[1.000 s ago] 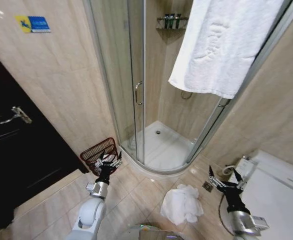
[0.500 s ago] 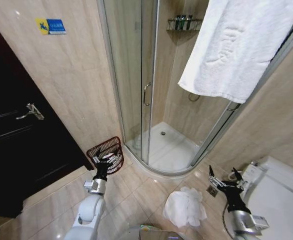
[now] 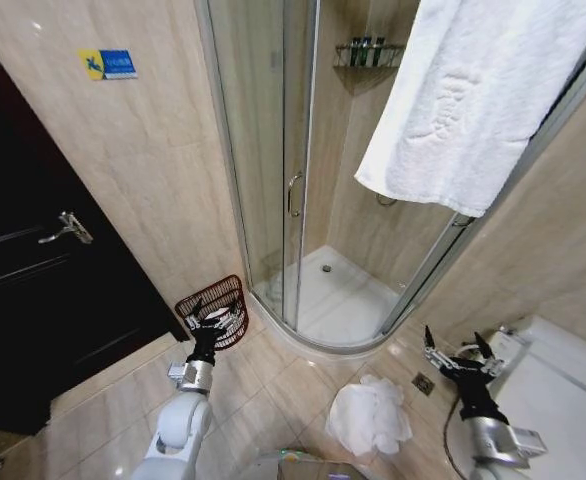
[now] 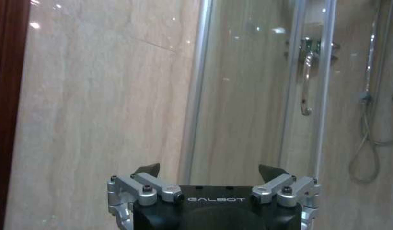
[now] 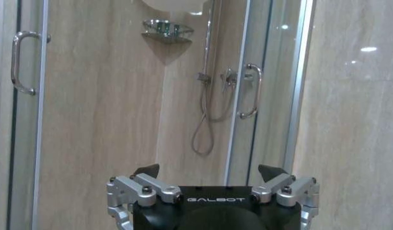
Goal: Discard the used towel into the hamper.
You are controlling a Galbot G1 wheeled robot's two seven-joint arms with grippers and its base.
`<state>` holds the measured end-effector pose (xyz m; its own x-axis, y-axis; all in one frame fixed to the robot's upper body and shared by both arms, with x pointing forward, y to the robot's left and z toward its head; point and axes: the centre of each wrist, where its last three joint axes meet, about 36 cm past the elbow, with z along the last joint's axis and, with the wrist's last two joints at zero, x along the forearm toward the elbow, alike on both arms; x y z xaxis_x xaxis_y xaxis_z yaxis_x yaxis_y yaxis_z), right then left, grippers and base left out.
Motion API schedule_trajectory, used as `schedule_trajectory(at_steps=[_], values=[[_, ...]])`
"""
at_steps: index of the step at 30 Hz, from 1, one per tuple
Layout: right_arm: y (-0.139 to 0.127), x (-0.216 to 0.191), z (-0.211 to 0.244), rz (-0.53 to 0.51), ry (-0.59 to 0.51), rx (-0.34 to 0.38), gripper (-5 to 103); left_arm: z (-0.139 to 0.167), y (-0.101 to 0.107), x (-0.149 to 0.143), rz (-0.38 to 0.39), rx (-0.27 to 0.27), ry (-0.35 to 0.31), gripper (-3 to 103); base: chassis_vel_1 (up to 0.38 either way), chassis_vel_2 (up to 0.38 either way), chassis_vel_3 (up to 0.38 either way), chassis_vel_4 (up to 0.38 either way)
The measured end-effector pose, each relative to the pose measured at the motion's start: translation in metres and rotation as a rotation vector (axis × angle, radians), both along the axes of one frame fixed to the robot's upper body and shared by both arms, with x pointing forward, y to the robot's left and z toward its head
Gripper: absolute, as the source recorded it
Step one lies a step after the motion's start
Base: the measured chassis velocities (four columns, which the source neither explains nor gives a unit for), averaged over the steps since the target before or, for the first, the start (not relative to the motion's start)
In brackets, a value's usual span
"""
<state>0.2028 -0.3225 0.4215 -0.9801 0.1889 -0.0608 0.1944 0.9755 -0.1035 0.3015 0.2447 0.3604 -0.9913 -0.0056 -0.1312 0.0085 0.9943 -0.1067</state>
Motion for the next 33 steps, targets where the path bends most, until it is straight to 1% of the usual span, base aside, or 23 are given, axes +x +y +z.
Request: schedule_trajectory(at_steps=[3,5,8,11,13,14,15,16,17,18,24,25,26,28,30,32,33], values=[[0.0,0.0,0.0,0.0,0.0,0.0,100,0.0,-0.001,0.0,0.005,0.004,-0.003,100,0.0,0.0,0.0,0.0],[0.0,-0.001,0.0,0.0,-0.003,0.0,100,0.0,-0.004,0.0,0.019,0.016,-0.015,100,0.031,0.018,0.021,0.024],[0.0,0.0,0.001,0.002,-0.008,0.001,100,-0.001,-0.006,-0.005,0.021,0.028,-0.009,100,0.0,0.0,0.0,0.0],[0.0,0.001,0.012,0.0,-0.032,0.005,100,0.0,-0.007,-0.008,0.03,0.035,-0.004,100,0.0,0.0,0.0,0.0],[-0.003,0.005,0.032,-0.014,-0.074,0.006,100,0.002,-0.006,-0.01,0.046,0.046,-0.001,100,0.0,0.0,0.0,0.0],[-0.006,0.007,0.052,-0.034,-0.108,-0.003,100,0.004,-0.004,-0.012,0.059,0.056,-0.002,100,0.0,0.0,0.0,0.0],[-0.006,0.008,0.061,-0.042,-0.121,-0.005,100,0.005,-0.003,-0.012,0.063,0.061,-0.003,100,0.0,0.0,0.0,0.0],[-0.006,0.008,0.061,-0.042,-0.121,-0.005,100,0.005,-0.003,-0.012,0.063,0.061,-0.003,100,0.0,0.0,0.0,0.0],[-0.005,0.009,0.087,-0.055,-0.164,-0.003,100,0.006,-0.001,-0.012,0.071,0.073,-0.007,100,0.0,0.0,0.0,0.0],[-0.001,0.01,0.104,-0.061,-0.192,0.002,100,0.007,-0.001,-0.012,0.076,0.078,-0.01,100,0.0,0.0,0.0,0.0],[-0.001,0.021,0.128,-0.074,-0.2,0.04,100,0.008,-0.007,-0.013,0.081,0.075,-0.012,100,0.0,0.0,0.0,0.0],[-0.004,0.028,0.136,-0.066,-0.226,0.025,100,0.008,-0.009,-0.014,0.079,0.077,-0.011,100,0.0,0.0,0.0,0.0],[-0.004,0.028,0.136,-0.066,-0.226,0.025,100,0.008,-0.009,-0.014,0.079,0.077,-0.011,100,0.0,0.0,0.0,0.0],[-0.011,0.041,0.156,-0.058,-0.275,-0.032,100,0.008,-0.011,-0.016,0.077,0.079,-0.009,100,0.0,0.0,0.0,0.0],[-0.014,0.046,0.165,-0.043,-0.292,-0.038,100,0.008,-0.012,-0.017,0.078,0.081,-0.008,100,0.0,0.0,0.0,0.0],[-0.017,0.053,0.177,0.003,-0.314,-0.041,100,0.007,-0.012,-0.017,0.078,0.086,-0.007,100,0.0,0.0,0.0,0.0],[-0.018,0.056,0.183,0.031,-0.329,-0.057,100,0.007,-0.012,-0.017,0.079,0.089,-0.008,100,0.0,0.0,0.0,0.0]])
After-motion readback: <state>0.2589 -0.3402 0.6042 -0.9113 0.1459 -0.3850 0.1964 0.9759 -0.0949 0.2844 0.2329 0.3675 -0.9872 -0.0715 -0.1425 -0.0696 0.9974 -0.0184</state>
